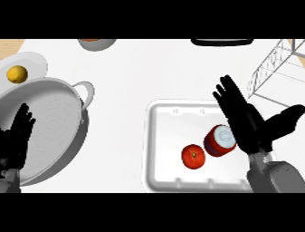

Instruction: Pick the can from the tray and place it in the tiered shelf

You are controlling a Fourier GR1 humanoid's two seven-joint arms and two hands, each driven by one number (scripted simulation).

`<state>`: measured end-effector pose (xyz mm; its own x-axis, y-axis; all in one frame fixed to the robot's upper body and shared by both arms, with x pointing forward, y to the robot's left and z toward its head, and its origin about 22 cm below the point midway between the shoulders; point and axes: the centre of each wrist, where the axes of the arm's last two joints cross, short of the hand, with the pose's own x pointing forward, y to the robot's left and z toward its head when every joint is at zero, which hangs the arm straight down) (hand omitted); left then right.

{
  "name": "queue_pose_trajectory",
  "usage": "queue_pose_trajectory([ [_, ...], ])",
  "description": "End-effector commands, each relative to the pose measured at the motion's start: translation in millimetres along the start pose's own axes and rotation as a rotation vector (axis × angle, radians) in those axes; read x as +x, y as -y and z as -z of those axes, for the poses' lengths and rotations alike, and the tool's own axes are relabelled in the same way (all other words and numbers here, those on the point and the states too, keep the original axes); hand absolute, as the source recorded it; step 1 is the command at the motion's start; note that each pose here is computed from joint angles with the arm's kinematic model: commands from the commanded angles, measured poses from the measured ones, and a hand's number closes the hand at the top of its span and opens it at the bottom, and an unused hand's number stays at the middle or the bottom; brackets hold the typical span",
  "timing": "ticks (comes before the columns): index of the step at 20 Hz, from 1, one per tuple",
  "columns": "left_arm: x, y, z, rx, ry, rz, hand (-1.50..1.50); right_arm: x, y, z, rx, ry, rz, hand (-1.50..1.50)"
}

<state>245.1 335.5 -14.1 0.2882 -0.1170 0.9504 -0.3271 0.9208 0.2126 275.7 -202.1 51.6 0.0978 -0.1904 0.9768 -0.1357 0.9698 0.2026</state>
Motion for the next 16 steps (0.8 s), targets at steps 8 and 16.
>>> queue_pose_trajectory([
  [8,-12.9,23.4,-13.7,-0.213,-0.159,-0.066,0.00,65.4,176.3,-42.4,-0.337,-0.001,-0.812,1.50],
  [16,-7.9,42.1,-13.3,-0.280,-0.179,-0.065,0.00,32.8,238.1,-78.1,-0.089,0.089,-0.618,-1.50],
])
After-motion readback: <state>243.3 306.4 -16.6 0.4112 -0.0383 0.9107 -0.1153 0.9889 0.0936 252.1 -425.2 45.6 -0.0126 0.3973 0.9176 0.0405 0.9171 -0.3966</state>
